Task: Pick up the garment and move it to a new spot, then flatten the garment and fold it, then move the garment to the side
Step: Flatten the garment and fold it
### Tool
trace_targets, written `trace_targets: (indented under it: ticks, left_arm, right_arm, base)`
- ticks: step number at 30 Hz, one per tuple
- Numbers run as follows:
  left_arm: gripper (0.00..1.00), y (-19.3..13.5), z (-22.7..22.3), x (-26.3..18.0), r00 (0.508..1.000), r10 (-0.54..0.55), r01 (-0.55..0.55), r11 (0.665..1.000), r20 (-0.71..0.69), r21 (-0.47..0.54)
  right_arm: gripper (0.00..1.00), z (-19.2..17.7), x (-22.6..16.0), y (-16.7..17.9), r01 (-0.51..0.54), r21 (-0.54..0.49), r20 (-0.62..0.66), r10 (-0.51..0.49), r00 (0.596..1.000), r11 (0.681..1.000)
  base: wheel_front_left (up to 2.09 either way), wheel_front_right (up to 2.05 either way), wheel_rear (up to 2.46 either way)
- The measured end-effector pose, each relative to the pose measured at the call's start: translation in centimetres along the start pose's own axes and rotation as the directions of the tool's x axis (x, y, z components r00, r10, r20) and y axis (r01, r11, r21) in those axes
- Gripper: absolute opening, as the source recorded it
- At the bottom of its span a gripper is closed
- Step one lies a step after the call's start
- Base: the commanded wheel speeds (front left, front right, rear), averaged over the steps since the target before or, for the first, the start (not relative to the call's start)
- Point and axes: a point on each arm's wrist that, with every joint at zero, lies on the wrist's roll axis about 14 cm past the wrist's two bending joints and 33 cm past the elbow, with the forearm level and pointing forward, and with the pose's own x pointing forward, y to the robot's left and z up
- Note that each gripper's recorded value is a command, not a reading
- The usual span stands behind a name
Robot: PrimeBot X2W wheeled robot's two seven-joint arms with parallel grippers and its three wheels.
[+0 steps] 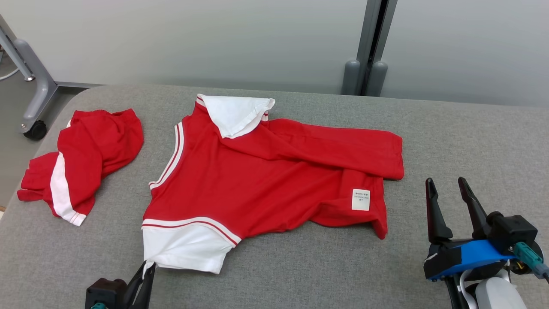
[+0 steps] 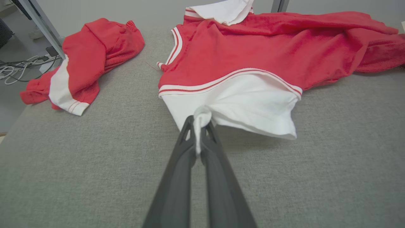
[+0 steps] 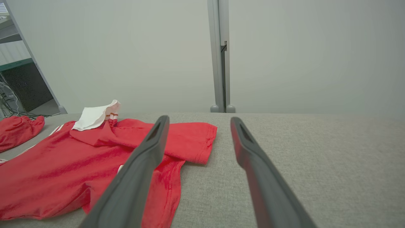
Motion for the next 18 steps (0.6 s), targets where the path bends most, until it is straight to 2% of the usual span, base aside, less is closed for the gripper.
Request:
trace_targets:
  ticks: [2, 3, 4, 5, 10, 18]
  left_arm:
    - [0.0, 0.3, -0.1, -0.2, 1.0, 0.01, -0.01, 1.0, -0.006, 0.003]
    - [0.12, 0.4, -0.1, -0.2, 1.0, 0.016, -0.016, 1.0, -0.004, -0.003]
    - [0.84, 0.4, 0.1, -0.2, 1.0, 0.019, -0.019, 1.0, 0.001, -0.015]
    - [1.0, 0.4, 0.4, -0.2, 1.0, 0.022, -0.022, 0.999, 0.015, -0.027]
    - [1.0, 0.3, 2.7, -0.1, 0.992, 0.031, -0.025, 0.999, 0.12, -0.046]
    - [1.0, 1.3, 7.4, 0.1, 0.947, 0.073, -0.067, 0.997, 0.312, -0.03]
  right_arm:
    - [1.0, 0.0, 0.0, 0.0, -0.001, -0.001, -0.001, 0.001, 1.0, 1.0]
    - [1.0, 0.0, 0.0, 0.1, -0.002, -0.001, -0.001, 0.002, 1.0, 1.0]
    - [1.0, 0.0, 0.0, 0.1, -0.002, -0.001, -0.002, 0.002, 1.0, 1.0]
    - [1.0, 0.0, 0.0, 0.1, -0.002, -0.001, -0.002, 0.002, 1.0, 1.0]
    - [1.0, 0.2, -0.3, -0.1, 0.004, -0.005, 0.003, -0.004, 1.0, 1.0]
    - [1.0, 0.8, -0.9, -1.0, 0.029, -0.008, 0.016, -0.029, 0.999, 1.0]
  base:
    - [0.0, 0.0, 0.0]
    - [0.0, 0.0, 0.0]
    - [0.0, 0.0, 0.0]
    - [0.0, 0.0, 0.0]
    - [0.0, 0.0, 0.0]
    - [0.0, 0.0, 0.0]
